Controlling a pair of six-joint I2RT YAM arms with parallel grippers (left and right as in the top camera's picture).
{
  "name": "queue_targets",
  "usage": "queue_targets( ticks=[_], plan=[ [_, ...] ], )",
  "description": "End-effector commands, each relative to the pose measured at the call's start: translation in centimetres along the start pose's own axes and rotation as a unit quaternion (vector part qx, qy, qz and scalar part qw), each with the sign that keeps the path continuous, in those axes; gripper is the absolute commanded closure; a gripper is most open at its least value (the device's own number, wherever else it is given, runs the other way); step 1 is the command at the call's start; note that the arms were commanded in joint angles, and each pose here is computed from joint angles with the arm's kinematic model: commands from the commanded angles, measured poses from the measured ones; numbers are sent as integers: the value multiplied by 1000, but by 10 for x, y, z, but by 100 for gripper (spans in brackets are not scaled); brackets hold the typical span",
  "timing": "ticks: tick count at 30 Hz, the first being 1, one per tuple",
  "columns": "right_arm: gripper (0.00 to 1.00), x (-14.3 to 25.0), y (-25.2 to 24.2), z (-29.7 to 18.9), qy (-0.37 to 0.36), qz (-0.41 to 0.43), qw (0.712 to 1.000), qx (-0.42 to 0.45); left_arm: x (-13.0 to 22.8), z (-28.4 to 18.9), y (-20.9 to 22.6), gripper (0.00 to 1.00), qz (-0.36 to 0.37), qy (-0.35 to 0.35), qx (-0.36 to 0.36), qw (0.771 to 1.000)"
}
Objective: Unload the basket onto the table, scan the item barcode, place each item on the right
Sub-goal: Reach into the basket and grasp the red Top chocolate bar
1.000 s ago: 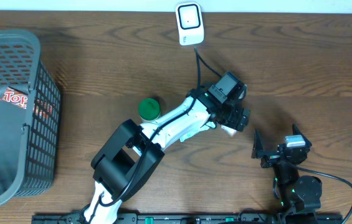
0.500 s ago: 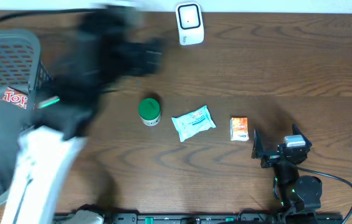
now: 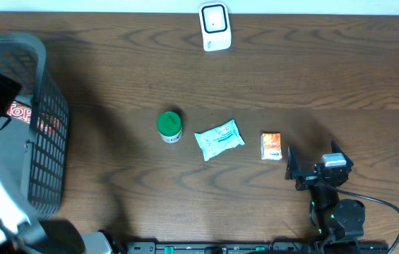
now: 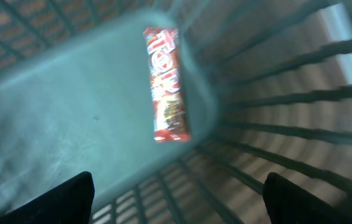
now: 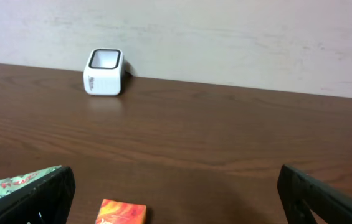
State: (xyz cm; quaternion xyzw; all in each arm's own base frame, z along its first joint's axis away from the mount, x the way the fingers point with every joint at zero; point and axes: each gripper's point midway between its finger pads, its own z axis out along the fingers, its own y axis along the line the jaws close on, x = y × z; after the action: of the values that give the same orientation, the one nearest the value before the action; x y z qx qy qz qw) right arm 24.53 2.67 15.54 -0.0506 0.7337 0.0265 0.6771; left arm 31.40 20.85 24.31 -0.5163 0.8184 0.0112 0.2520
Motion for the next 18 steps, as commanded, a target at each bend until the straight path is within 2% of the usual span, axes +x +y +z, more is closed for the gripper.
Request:
queue_targets(
  ticks=[1, 8, 18],
  plan=[
    [1, 1, -1, 0, 1, 7, 1000, 3, 18, 60, 18, 13, -3, 76, -66, 995],
    [1, 1, -1, 0, 1, 7, 1000, 3, 56, 145, 33, 13, 8, 182, -127, 975],
    [1, 1, -1, 0, 1, 7, 1000, 3, 76, 195, 16, 13, 31, 197, -128, 971]
  ],
)
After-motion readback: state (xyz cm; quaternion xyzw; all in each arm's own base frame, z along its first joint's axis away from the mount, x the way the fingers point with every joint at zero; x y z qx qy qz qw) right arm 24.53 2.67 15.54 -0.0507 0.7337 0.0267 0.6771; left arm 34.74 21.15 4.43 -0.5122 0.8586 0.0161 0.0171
